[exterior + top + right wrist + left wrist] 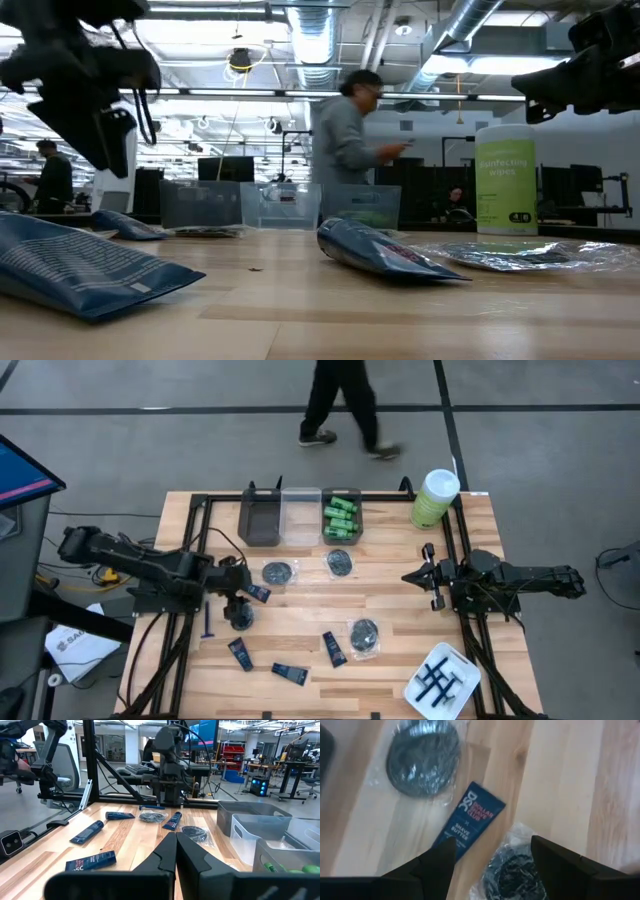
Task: Pick & Place Travel size toiletries
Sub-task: Put the blue shave cream into the transparent bin
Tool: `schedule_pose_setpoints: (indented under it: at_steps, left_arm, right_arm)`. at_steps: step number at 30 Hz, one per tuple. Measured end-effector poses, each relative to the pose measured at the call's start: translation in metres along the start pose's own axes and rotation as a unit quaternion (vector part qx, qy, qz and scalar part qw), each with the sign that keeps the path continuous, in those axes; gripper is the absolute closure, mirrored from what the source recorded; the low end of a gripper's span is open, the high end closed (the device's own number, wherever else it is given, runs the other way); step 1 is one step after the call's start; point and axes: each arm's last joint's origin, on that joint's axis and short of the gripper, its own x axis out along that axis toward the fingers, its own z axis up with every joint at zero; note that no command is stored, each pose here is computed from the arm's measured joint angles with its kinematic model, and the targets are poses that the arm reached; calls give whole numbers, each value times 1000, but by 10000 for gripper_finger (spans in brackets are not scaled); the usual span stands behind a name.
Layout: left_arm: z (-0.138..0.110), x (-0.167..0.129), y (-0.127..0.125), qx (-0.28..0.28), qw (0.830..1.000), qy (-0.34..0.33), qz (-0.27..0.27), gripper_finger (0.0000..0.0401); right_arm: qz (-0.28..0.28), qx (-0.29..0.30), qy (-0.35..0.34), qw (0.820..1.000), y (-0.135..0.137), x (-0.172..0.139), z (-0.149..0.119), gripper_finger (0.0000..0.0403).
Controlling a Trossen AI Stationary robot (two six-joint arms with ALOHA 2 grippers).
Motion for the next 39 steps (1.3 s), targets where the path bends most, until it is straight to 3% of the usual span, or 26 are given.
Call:
schedule_pose_setpoints:
  at_steps: [12, 22, 32, 39]
  left_arm:
    - [5, 45, 20, -47, 991, 118, 38, 149]
    - [11, 59, 17, -1, 993, 112, 27, 149]
    - [10, 68, 17, 1, 991, 130, 30, 230]
    - [12, 60, 17, -3, 994, 105, 25, 277]
  right_arm:
    - [0, 0, 0, 1000, 0, 0, 0, 403]
    - [0, 0, 0, 1000, 0, 0, 0, 403]
    - [1, 0, 0, 1000, 0, 0, 0, 403]
    - [1, 0, 0, 1000, 0, 0, 0, 403]
